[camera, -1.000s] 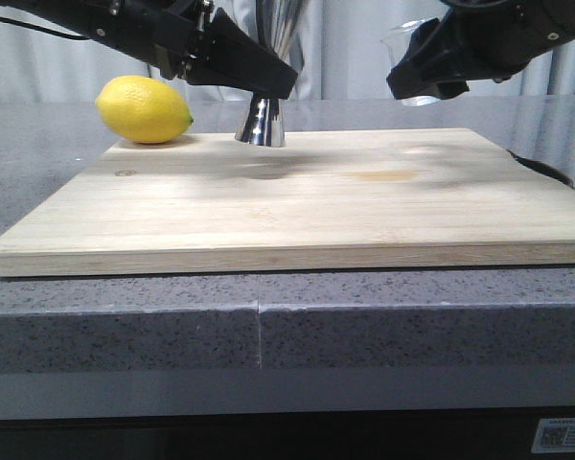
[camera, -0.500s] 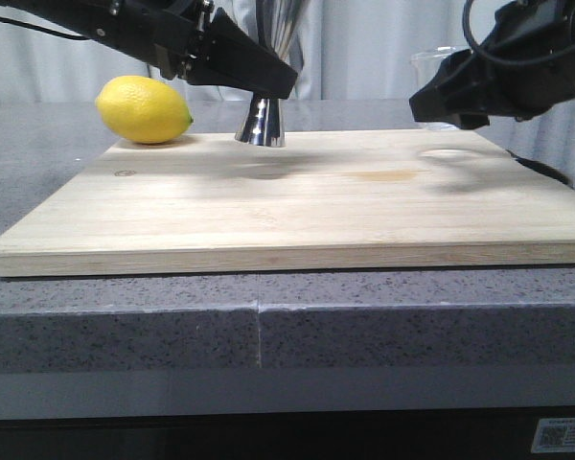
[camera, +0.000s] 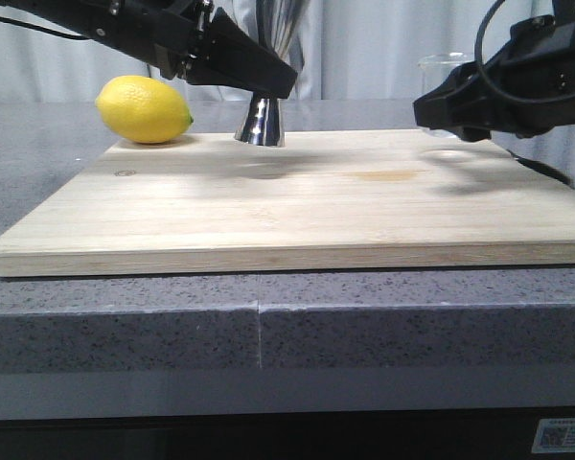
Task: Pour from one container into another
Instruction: 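Lower the beaker onto the board's far corner with the right gripper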
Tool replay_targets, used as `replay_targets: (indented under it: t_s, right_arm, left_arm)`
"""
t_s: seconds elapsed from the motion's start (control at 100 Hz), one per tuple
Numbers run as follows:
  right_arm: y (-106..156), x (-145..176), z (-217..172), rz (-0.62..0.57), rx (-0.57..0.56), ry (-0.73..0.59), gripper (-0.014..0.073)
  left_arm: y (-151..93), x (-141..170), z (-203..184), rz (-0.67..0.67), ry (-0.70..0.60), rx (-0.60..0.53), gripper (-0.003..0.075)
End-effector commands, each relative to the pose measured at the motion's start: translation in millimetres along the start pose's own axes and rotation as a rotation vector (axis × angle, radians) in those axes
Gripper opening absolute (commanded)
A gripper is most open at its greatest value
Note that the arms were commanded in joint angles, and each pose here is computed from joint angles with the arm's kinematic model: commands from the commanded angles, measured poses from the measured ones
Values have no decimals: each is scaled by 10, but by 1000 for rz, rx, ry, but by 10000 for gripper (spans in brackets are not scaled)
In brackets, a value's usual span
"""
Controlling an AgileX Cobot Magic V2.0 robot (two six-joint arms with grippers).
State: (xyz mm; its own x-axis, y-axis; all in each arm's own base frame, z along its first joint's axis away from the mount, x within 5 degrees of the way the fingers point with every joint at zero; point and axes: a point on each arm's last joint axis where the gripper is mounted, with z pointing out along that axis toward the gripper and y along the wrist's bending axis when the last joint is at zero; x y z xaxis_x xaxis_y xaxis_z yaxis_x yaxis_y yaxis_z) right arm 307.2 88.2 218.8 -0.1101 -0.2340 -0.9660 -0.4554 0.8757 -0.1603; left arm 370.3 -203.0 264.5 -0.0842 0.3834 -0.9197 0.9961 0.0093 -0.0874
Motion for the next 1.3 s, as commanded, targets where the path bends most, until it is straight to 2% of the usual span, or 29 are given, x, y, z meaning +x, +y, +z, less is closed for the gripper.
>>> replay_targets:
  t_s: [0.0,0.33,1.29]
  right_arm:
    - [-46,-195,-8,6,15,-139,153]
    - [-39,-39,106,40,11,-140,153]
    - [-67,-32,110,62,35,-144,153]
  left_arm:
    - [-172,-407,-183,52,-128,34,42]
    - [-172,-407,-183,52,-128,34,42]
    - [-172,-407,-183,52,-128,34,42]
